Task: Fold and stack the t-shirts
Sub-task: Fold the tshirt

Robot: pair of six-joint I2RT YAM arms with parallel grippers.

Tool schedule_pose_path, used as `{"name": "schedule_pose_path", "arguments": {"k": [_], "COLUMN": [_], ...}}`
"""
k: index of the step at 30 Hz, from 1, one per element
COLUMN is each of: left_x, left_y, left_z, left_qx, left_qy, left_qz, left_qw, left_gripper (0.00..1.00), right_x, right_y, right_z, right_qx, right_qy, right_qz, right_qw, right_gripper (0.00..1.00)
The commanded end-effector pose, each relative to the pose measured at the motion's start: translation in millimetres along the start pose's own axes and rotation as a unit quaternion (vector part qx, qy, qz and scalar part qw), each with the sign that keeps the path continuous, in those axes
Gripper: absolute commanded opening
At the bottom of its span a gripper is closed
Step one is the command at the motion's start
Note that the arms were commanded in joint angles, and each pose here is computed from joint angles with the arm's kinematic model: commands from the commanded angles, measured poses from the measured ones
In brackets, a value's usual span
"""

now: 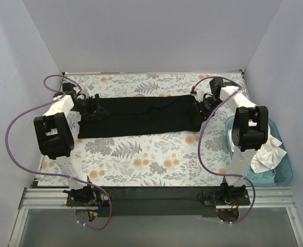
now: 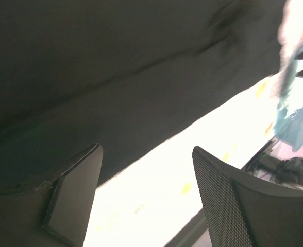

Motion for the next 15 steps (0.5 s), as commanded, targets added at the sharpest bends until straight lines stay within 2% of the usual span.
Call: {"name": "schedule_pose_path", "arguments": {"k": [1,6,15], "left_x": [26.2,66.0,89.0], "left_y": [-29.2,-33.1,-35.5], "left_z": [-42.1,-62.9,-59.6], "left_qx": [0.050,0.045,0.043], "left_qy": [0.032,0.085,0.130], "left_qz": [0.025,0.015,0.007], "left_qw": [0.998,0.995,0.991], "left_gripper": [0.70,0.70,0.70], "right_x": [1.7,-3.5,-5.3], "right_y": [-9.5,-11.9,-27.4], "right_z": [7.7,19.1,37.3], "right_qx": [0.019,0.025,0.045], "right_qy": [0.012,0.019,0.032], "right_qz": [-0.015,-0.003,0.019], "right_qw": [1.000,0.999,0.998], "right_gripper": [0.56,0.53,0.49]}}
Point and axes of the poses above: each gripper's point midway between its finger pads, its own z axis out along the fingers, its own x axis along the line the jaws close on, y = z × x, the point moved 4 cm from there along -z, back along the fingers, and after that the axes turned 7 degrees about -z, right-handed, at the moved point
